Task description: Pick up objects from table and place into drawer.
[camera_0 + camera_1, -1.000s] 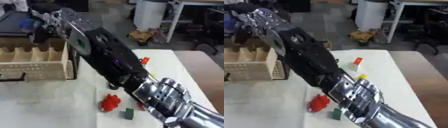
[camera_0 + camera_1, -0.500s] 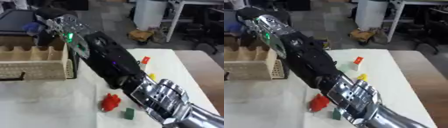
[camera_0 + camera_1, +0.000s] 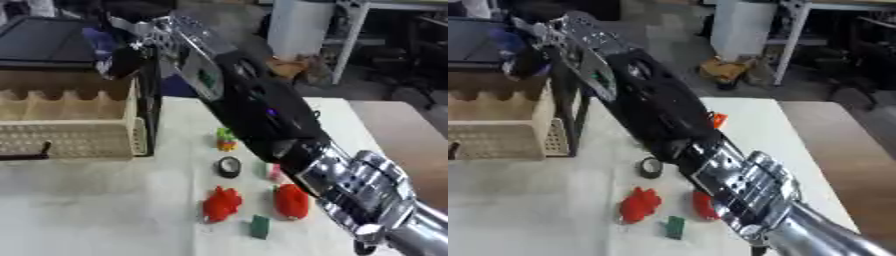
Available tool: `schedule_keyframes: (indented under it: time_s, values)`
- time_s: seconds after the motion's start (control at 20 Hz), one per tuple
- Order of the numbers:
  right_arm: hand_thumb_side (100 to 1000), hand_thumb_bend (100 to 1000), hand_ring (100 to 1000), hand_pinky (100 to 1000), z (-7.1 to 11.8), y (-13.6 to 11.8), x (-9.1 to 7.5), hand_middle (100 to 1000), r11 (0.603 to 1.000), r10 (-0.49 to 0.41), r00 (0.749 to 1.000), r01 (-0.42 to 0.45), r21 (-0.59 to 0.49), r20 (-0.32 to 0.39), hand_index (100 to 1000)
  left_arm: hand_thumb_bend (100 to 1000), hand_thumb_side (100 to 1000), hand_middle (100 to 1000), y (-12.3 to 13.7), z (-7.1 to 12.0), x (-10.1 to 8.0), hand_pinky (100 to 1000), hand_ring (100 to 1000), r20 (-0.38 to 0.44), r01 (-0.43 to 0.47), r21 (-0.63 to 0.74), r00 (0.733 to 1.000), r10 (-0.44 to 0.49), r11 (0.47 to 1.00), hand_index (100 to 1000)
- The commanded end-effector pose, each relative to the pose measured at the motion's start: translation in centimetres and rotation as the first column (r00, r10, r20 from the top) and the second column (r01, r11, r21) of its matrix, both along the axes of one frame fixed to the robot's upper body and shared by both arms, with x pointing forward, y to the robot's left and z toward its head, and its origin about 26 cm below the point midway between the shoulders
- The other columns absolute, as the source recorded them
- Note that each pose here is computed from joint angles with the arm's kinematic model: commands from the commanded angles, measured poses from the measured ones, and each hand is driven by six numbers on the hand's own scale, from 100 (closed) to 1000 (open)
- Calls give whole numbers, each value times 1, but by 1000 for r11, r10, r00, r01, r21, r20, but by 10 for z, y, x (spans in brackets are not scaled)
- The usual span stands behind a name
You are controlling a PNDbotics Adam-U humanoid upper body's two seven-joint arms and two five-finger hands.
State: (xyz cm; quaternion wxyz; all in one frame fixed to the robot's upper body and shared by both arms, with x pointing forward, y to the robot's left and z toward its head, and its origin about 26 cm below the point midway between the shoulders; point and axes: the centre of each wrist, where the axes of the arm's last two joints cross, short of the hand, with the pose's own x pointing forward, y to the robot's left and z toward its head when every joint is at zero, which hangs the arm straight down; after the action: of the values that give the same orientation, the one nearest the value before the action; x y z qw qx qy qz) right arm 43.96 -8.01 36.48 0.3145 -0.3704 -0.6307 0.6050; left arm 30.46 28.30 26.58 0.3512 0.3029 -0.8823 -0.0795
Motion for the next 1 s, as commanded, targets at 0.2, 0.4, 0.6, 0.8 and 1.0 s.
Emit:
schedule_keyframes:
  time_s: [0.2, 0.4, 0.6, 0.8, 1.0]
  values:
    - [535, 179, 775, 658, 20, -5, -11, 739, 1000, 0, 998, 0, -4, 59, 864, 298, 1000, 100, 3, 8, -3, 100, 100, 24, -12, 15, 1000, 11, 1000, 626]
    - [544, 125, 752, 639, 23, -3, -14, 706, 1000, 13, 998, -14, 10, 68, 851, 297, 1000, 100, 3, 8, -3, 100, 100, 22, -11, 15, 1000, 11, 1000, 626]
    - [558, 114, 753, 643, 24, 4, -19, 702, 998, 39, 997, -42, 45, 71, 851, 297, 1000, 100, 3, 8, -3, 100, 100, 20, -11, 14, 1000, 10, 1000, 626]
    - [560, 100, 745, 640, 26, 3, -21, 695, 997, 38, 996, -43, 66, 79, 842, 299, 1000, 100, 4, 8, -3, 100, 100, 22, -14, 14, 1000, 13, 1000, 625]
    - [586, 100, 731, 638, 36, -3, -28, 686, 989, 40, 992, -56, 134, 117, 843, 300, 1000, 100, 4, 8, -3, 100, 100, 24, -17, 12, 1000, 17, 1000, 625]
